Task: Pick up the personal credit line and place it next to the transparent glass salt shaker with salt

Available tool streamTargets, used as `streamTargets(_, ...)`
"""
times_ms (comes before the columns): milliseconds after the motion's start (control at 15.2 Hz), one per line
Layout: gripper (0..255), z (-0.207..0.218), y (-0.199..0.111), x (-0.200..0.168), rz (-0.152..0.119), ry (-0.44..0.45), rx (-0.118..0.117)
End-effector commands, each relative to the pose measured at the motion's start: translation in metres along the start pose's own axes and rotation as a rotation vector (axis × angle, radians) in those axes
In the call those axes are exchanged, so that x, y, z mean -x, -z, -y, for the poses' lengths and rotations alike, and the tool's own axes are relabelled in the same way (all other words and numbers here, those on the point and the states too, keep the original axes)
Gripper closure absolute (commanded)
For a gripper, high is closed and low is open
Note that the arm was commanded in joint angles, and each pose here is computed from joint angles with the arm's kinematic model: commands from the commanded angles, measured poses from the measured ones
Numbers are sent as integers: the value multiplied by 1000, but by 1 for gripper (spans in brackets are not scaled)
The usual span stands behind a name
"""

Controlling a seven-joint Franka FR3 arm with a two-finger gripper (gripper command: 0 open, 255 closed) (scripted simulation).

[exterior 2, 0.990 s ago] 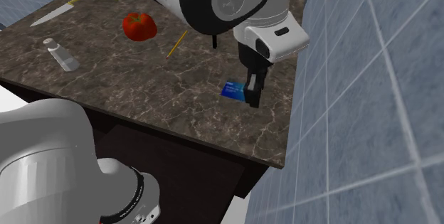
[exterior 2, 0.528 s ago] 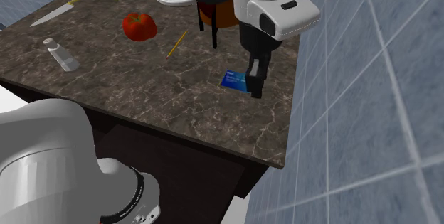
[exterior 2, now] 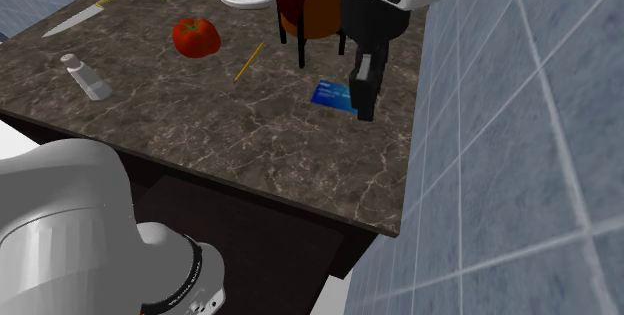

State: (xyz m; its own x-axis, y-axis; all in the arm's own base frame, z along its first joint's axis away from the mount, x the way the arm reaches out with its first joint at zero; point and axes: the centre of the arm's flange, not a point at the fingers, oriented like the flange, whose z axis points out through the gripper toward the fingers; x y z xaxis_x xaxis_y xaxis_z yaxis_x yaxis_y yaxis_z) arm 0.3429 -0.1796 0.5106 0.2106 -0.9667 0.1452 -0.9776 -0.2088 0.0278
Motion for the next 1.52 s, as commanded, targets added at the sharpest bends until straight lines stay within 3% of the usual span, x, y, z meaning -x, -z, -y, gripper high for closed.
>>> streamTargets(0, 255, 1, 7, 13, 0, 0, 0)
streamTargets(1452, 255, 42, 50, 297, 0, 0, 0)
